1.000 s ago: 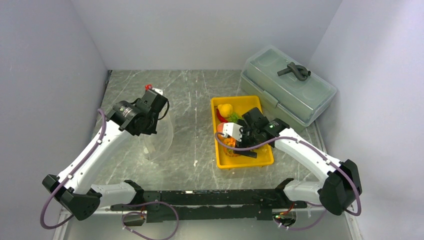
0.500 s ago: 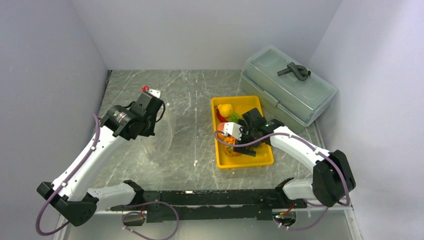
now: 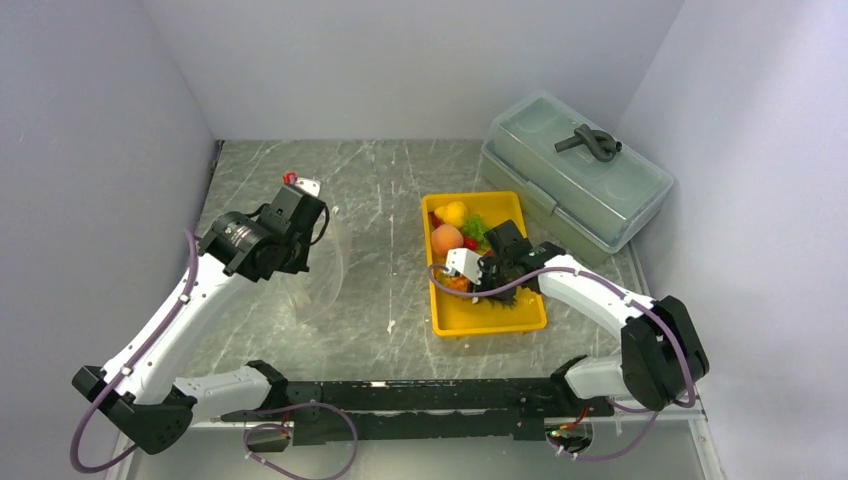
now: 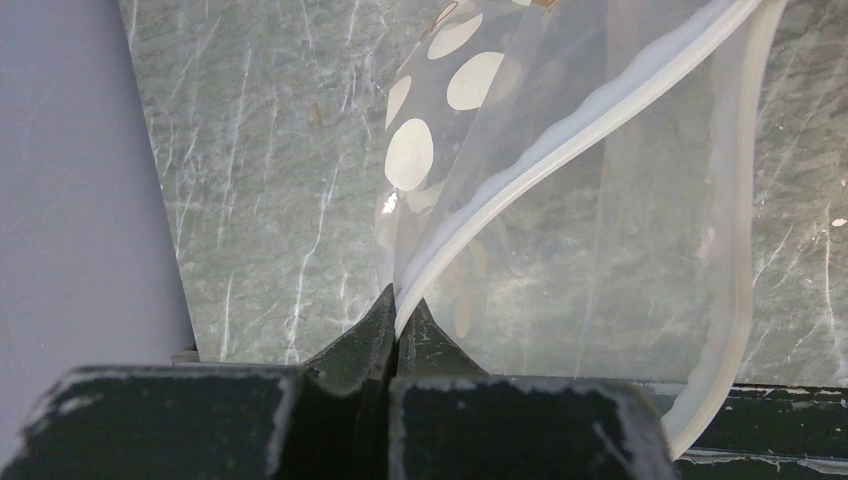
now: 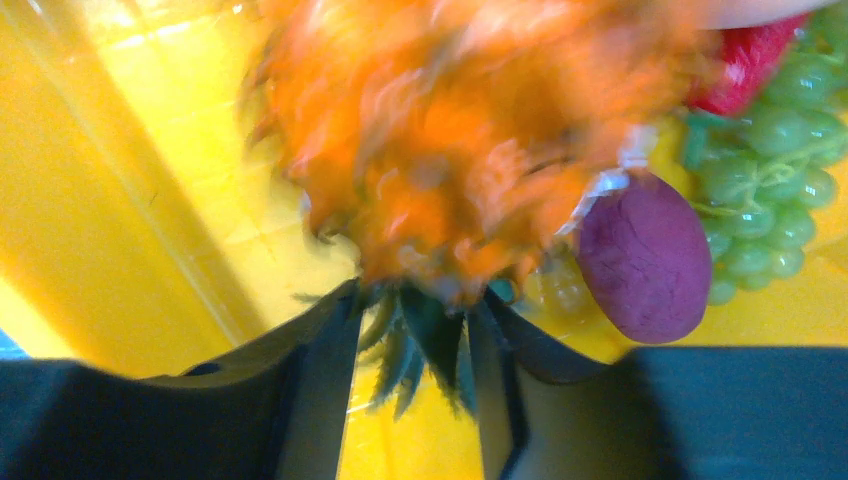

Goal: Place the food in the zip-top bag and seal the zipper
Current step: Pick up the fake fruit from the bin.

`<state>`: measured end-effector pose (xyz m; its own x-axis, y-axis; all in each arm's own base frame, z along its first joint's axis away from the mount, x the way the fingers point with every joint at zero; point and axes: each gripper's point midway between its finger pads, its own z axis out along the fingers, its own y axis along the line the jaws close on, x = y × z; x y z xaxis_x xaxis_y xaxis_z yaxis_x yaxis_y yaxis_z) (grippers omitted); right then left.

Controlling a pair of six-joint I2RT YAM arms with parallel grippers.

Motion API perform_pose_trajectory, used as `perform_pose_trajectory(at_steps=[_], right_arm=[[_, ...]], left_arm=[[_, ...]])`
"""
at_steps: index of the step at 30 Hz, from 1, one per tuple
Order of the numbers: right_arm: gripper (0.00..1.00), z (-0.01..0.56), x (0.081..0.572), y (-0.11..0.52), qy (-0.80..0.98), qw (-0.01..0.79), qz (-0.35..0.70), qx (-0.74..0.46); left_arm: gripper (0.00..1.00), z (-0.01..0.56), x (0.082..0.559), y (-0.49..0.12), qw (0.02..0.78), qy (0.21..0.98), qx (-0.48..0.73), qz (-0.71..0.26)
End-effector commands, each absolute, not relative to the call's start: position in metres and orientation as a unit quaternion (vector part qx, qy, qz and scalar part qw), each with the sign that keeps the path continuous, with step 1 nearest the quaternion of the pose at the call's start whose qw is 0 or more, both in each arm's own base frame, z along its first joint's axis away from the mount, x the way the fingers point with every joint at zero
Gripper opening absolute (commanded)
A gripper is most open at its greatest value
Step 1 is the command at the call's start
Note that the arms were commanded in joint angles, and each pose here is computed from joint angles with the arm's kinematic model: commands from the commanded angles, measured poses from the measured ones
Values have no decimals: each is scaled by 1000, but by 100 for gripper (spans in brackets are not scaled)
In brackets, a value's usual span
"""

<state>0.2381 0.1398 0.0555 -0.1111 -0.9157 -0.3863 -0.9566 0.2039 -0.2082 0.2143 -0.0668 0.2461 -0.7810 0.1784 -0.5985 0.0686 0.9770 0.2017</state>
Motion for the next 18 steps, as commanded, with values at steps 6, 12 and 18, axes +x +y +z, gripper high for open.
perform_pose_trajectory(at_steps=[6, 12, 18], right_arm=[[0, 84, 252, 151, 733, 274, 46, -621], [0, 94, 255, 149, 729, 290, 34, -619], [0, 118, 260, 146, 725, 309, 17, -615]], left_arm=[[1, 255, 218, -70, 331, 938, 68, 77], [0, 253, 219, -71, 326, 939, 69, 79], [0, 252, 217, -69, 324, 940, 66, 81]])
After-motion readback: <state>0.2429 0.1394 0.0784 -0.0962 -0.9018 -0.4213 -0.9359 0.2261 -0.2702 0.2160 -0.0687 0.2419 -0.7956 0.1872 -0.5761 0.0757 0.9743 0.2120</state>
